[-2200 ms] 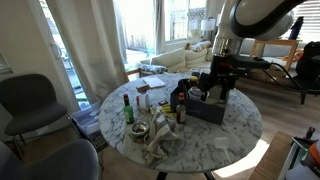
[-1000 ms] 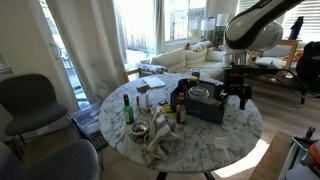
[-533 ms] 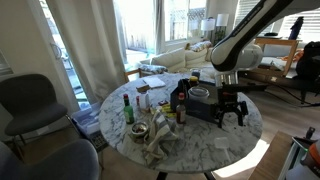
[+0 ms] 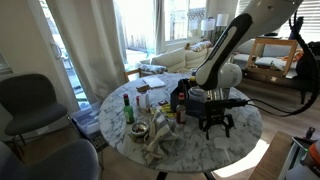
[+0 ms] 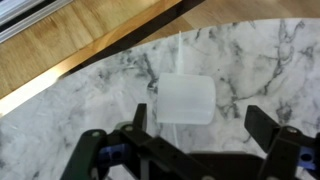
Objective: Put the transparent measuring cup in the silver cup
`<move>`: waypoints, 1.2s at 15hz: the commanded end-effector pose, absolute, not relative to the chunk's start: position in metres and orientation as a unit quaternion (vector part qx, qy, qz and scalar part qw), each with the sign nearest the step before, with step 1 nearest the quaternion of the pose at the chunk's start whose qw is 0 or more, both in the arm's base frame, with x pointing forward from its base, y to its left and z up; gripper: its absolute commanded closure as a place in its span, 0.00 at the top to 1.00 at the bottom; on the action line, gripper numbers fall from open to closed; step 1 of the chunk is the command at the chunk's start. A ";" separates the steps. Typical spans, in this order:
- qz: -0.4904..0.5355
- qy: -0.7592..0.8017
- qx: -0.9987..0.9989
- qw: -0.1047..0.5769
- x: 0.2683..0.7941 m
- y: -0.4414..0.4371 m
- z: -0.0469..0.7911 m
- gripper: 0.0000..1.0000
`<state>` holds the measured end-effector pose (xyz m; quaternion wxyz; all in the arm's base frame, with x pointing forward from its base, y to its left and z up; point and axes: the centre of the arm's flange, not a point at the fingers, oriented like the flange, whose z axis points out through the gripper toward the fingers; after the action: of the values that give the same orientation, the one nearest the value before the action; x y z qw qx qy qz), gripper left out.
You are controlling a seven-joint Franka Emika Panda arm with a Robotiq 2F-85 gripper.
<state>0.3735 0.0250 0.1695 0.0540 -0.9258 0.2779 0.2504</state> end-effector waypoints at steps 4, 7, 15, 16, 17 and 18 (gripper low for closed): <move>0.272 0.283 -0.918 0.057 0.390 0.028 0.152 0.68; 0.288 0.271 -0.916 0.062 0.391 0.024 0.152 0.44; 0.279 0.223 -0.930 0.082 0.396 0.027 0.163 0.27; 0.263 0.221 -0.935 0.085 0.396 0.027 0.166 0.27; 0.241 0.219 -0.942 0.087 0.399 0.027 0.168 0.27; 0.204 0.224 -0.948 0.097 0.376 0.002 0.230 0.27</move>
<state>0.4015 0.0281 0.1641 0.0740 -0.9346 0.2237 0.2666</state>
